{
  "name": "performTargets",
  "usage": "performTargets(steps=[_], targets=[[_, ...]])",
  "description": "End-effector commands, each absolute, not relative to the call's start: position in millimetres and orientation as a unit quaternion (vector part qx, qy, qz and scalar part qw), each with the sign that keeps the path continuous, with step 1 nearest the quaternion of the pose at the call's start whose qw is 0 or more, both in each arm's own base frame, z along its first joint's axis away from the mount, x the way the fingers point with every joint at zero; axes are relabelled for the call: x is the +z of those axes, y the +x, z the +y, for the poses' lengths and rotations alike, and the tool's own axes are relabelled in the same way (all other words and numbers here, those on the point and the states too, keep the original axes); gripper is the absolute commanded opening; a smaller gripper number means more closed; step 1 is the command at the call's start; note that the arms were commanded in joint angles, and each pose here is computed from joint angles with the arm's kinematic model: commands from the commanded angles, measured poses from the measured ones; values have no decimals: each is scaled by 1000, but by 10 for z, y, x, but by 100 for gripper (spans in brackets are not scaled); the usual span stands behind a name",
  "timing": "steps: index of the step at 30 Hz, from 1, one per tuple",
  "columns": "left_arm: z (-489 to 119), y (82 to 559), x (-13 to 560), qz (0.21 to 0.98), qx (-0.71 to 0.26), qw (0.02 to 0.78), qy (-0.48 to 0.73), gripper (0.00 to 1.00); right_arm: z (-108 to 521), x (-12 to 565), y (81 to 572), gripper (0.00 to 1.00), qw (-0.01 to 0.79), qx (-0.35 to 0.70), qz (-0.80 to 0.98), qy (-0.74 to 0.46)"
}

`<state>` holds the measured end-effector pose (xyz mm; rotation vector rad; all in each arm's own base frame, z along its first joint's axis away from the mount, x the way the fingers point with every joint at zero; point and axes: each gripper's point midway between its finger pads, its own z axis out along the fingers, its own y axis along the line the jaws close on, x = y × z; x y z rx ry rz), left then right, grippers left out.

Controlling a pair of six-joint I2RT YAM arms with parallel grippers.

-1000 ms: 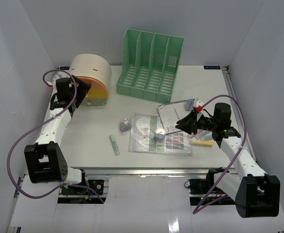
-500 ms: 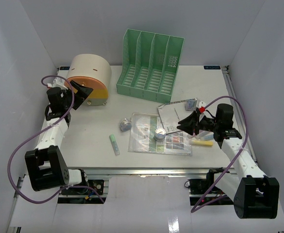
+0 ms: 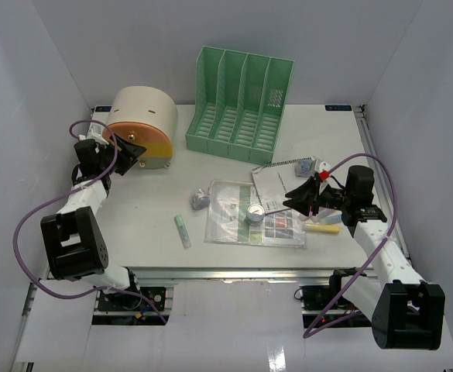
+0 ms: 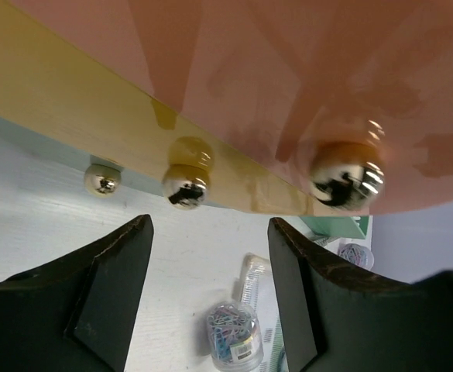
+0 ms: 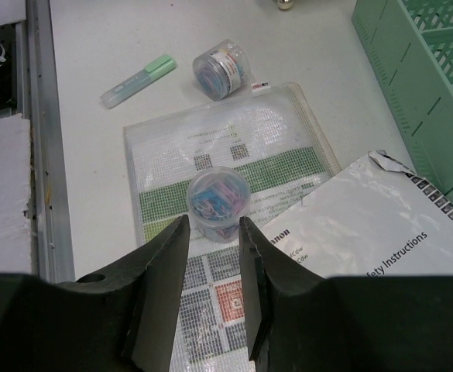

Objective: Organize the desk

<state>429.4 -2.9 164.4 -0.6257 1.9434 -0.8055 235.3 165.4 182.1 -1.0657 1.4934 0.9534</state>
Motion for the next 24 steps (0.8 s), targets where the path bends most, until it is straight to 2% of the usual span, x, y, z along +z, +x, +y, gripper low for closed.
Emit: performTargets(steps=[1,9,16,24], targets=[[65,4435,1793,784,-315,475,-244,68,1656,1891,2340,39,526,393,600,-457],[137,4595,1687,786,-310,465,-264,46,1643,1871,2344,39,525,393,603,-455],[93,4493,1695,780,-319,465,-271,23,1636,1858,2351,39,524,394,604,-453],[-16,3982,1793,765,-320,484,-280,17,1636,1862,2350,39,525,394,603,-454]])
